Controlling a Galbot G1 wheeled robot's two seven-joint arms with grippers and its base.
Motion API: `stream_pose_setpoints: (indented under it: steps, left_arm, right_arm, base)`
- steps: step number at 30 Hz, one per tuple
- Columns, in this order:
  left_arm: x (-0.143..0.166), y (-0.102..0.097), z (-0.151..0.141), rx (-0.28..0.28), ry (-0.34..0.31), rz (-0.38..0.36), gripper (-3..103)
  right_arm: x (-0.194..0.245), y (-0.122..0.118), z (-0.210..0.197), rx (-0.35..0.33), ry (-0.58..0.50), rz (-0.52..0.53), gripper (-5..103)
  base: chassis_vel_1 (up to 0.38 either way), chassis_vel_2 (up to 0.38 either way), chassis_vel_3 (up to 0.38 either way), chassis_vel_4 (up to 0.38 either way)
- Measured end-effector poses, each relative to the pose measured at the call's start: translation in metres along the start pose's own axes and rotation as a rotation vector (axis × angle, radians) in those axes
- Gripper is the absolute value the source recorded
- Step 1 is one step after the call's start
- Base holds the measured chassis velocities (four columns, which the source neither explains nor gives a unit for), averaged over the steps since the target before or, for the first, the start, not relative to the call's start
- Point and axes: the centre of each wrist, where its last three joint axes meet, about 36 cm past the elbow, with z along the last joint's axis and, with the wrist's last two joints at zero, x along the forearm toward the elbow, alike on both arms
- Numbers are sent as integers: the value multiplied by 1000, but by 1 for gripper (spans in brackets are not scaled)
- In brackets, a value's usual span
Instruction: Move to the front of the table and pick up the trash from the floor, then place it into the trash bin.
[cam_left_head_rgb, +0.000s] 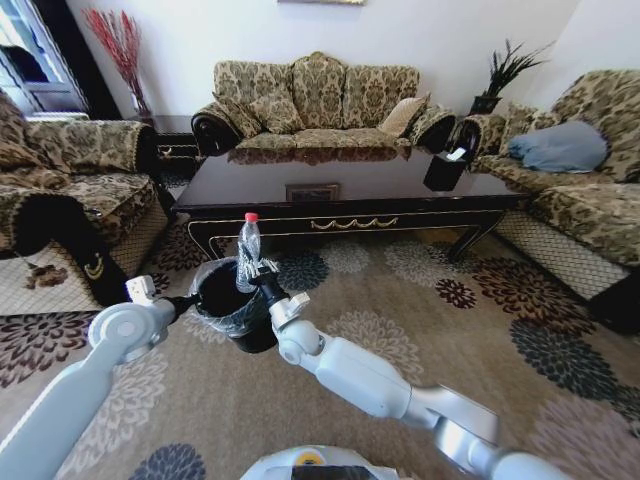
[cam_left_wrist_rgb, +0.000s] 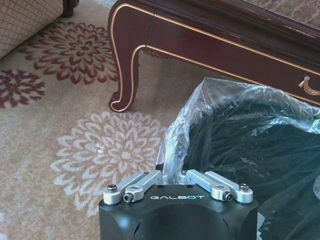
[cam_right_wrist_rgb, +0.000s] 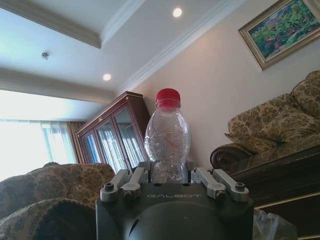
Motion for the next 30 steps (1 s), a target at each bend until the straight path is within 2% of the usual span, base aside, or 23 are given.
stream_pose_setpoints:
  steps: [2, 4, 8, 9, 11, 14, 17, 20, 23, 28, 30]
  left_arm:
    - [2, 0, 1, -2, -2, -1, 4]
    - [3, 0, 1, -2, -3, -1, 4]
    - [7, 1, 2, -3, -9, -3, 4]
    - [7, 1, 2, -3, -9, -3, 4]
    - [9, 1, 3, -4, -12, -4, 4]
    - [10, 1, 4, -5, -12, -6, 4]
    - [12, 2, 5, -8, -14, -8, 4]
    - [13, 3, 5, -9, -17, -13, 4]
    - [14, 4, 6, -9, -18, -20, 4]
    - [14, 8, 12, -1, -18, -45, 4]
    - [11, 11, 17, 12, -15, -84, 4]
  right_arm:
    - [7, -5, 1, 23, -8, -17, 40]
    - [9, -7, 1, 30, -10, -24, 40]
    - [22, -12, -3, 38, -10, -40, 62]
    - [22, -12, -3, 38, -10, -40, 62]
    - [29, -14, -5, 40, -8, -50, 73]
    - [34, -15, -6, 46, -6, -64, 78]
    - [41, -15, -6, 53, 0, -83, 94]
    - [45, -18, -6, 54, 5, -75, 99]
    - [47, -23, -7, 61, 4, -51, 100]
    - [47, -45, -16, 97, 10, 59, 100]
    - [47, -68, -23, 157, 21, 150, 100]
  base:
    - [0, 0, 0, 0]
    - [0, 0, 0, 0]
    - [0, 0, 0, 0]
    - [0, 0, 0, 0]
    - [0, 0, 0, 0]
    - [0, 0, 0, 0]
    - [0, 0, 0, 0]
    - [0, 0, 0, 0]
    - [0, 0, 0, 0]
    - [0, 0, 0, 0]
    - [0, 0, 0, 0]
